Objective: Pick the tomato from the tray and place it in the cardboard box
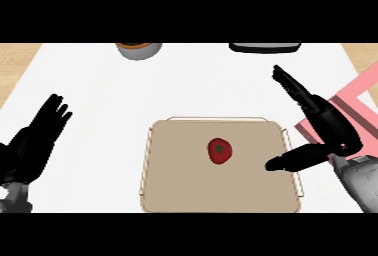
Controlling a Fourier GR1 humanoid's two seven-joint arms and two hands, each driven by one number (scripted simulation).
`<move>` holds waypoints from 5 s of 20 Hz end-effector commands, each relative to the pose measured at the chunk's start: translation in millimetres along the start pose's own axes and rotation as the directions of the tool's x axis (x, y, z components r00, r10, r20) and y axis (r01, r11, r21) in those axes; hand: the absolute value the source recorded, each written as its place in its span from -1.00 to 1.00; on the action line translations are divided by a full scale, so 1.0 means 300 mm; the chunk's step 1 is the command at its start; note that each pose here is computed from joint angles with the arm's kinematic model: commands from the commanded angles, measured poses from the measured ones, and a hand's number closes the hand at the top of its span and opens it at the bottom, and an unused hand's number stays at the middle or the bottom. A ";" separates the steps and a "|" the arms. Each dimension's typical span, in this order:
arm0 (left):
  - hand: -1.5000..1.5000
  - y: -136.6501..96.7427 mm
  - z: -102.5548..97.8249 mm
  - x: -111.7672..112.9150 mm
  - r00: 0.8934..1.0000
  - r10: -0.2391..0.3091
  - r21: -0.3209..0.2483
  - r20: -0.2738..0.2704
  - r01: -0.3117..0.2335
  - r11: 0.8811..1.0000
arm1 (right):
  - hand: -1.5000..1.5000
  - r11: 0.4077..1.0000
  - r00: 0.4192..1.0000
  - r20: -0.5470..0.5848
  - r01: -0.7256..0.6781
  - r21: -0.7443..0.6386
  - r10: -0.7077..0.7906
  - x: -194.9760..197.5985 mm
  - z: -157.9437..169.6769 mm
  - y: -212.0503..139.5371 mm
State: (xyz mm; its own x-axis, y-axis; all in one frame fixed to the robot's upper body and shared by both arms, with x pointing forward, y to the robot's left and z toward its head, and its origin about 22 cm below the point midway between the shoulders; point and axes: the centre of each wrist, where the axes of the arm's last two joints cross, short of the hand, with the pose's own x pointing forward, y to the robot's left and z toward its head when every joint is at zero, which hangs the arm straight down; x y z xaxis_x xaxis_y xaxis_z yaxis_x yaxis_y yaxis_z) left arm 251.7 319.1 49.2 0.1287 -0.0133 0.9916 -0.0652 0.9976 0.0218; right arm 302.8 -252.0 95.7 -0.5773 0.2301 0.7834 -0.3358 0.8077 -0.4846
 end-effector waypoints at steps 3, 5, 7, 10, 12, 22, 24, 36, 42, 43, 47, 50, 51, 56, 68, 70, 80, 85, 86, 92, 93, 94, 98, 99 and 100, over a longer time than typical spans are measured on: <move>0.00 -0.007 0.003 -0.018 1.000 0.007 0.002 -0.013 -0.007 1.000 | -1.00 0.880 0.898 -0.130 -0.368 0.299 0.420 0.119 -0.070 -0.044; 0.00 -0.019 0.009 -0.005 0.999 0.028 -0.015 -0.015 -0.029 0.999 | -1.00 0.818 0.850 -0.149 -0.418 0.394 0.506 0.139 -0.083 -0.019; 0.00 -0.034 0.003 -0.022 1.000 0.000 -0.007 0.013 0.000 1.000 | -1.00 0.773 0.809 -0.161 -0.452 0.445 0.565 0.176 -0.124 0.009; 0.00 -0.047 -0.016 0.010 1.000 0.008 -0.023 0.001 -0.008 1.000 | -1.00 0.702 0.756 -0.177 -0.459 0.544 0.631 0.238 -0.210 0.109; 0.00 0.006 0.021 0.004 1.000 0.004 -0.013 0.000 -0.004 1.000 | -1.00 0.671 0.723 -0.219 -0.423 0.609 0.655 0.233 -0.212 0.110; 0.00 0.010 0.020 -0.059 0.999 0.031 -0.022 -0.016 -0.031 0.999 | -1.00 0.641 0.670 -0.330 -0.285 0.713 0.665 0.217 -0.296 0.250; 0.00 -0.030 -0.010 0.045 1.000 -0.007 -0.014 -0.005 0.007 1.000 | -1.00 0.641 0.671 -0.327 -0.289 0.711 0.665 0.229 -0.306 0.276; 0.00 0.019 -0.022 0.006 1.000 0.010 0.003 0.003 -0.010 1.000 | -1.00 0.628 0.671 -0.316 -0.286 0.724 0.670 0.162 -0.310 0.281; 0.00 0.033 0.034 -0.020 1.000 0.008 -0.017 0.013 -0.008 1.000 | -1.00 0.628 0.695 -0.287 -0.299 0.718 0.659 0.075 -0.284 0.275; 0.00 0.031 0.059 0.009 1.000 0.010 0.006 -0.006 -0.010 1.000 | -1.00 0.620 0.691 -0.277 -0.311 0.721 0.668 0.130 -0.282 0.297; 0.00 0.032 0.037 -0.008 1.000 0.022 -0.016 -0.002 -0.022 1.000 | -1.00 0.572 0.634 -0.269 -0.335 0.749 0.725 0.143 -0.255 0.381; 0.00 0.017 0.015 0.000 1.000 0.014 -0.023 -0.007 -0.014 1.000 | -1.00 0.559 0.642 -0.253 -0.332 0.760 0.724 0.115 -0.314 0.390; 0.00 -0.005 0.022 0.021 1.000 -0.005 -0.006 0.009 0.005 1.000 | -1.00 0.560 0.635 -0.257 -0.337 0.756 0.729 0.134 -0.276 0.410; 0.00 0.002 0.066 0.035 1.000 0.019 0.007 0.002 -0.019 1.000 | -1.00 0.562 0.612 -0.284 -0.327 0.760 0.739 0.144 -0.347 0.386; 0.00 0.054 -0.008 -0.027 1.000 0.016 -0.001 0.004 -0.016 1.000 | -1.00 0.530 0.577 -0.277 -0.330 0.781 0.768 0.062 -0.325 0.482; 0.00 0.000 0.043 -0.030 1.000 0.013 -0.003 0.002 -0.013 1.000 | -1.00 0.518 0.569 -0.273 -0.327 0.791 0.776 0.058 -0.295 0.484; 0.00 -0.067 0.083 0.044 0.999 0.035 -0.022 0.008 -0.034 0.999 | -1.00 0.481 0.532 -0.271 -0.306 0.822 0.802 -0.029 -0.259 0.547; 0.00 -0.002 0.078 0.007 1.000 0.013 -0.023 -0.003 -0.014 1.000 | -1.00 0.487 0.538 -0.276 -0.300 0.820 0.796 -0.061 -0.269 0.524; 0.00 -0.019 0.015 0.032 1.000 0.028 -0.020 0.000 -0.028 0.999 | -1.00 0.475 0.540 -0.252 -0.325 0.818 0.803 -0.102 -0.234 0.506; 0.00 -0.020 0.048 -0.031 1.000 0.022 -0.014 -0.004 -0.022 1.000 | 1.00 0.506 0.565 -0.255 -0.348 0.789 0.785 -0.055 -0.273 0.531; 0.00 0.006 0.000 0.035 1.000 0.020 0.008 -0.006 -0.020 1.000 | 1.00 0.509 0.601 -0.232 -0.343 0.790 0.765 -0.100 -0.262 0.523; 0.00 0.018 0.051 0.049 1.000 0.008 -0.011 -0.004 -0.008 1.000 | 1.00 0.526 0.612 -0.229 -0.363 0.769 0.757 -0.070 -0.252 0.506; 0.00 0.025 -0.028 0.018 1.000 0.015 -0.003 -0.012 -0.015 1.000 | 1.00 0.495 0.615 -0.181 -0.388 0.778 0.767 -0.090 -0.266 0.549; 0.00 -0.004 0.036 0.002 1.000 0.020 -0.013 0.006 -0.019 1.000 | 1.00 0.513 0.612 -0.199 -0.394 0.763 0.766 -0.100 -0.227 0.496; 0.00 0.001 0.037 0.010 1.000 0.025 0.006 -0.001 -0.025 1.000 | 1.00 0.501 0.618 -0.181 -0.394 0.770 0.765 -0.085 -0.196 0.555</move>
State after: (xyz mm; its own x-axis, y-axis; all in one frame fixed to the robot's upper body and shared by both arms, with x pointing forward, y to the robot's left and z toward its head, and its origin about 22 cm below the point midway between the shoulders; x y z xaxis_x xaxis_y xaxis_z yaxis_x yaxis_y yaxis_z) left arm 245.0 318.3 52.8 0.1303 0.0032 0.9915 -0.0620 0.9981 0.0049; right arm 319.7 -92.2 27.5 -0.4570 0.8712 0.1795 -0.5234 -0.1002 -0.8462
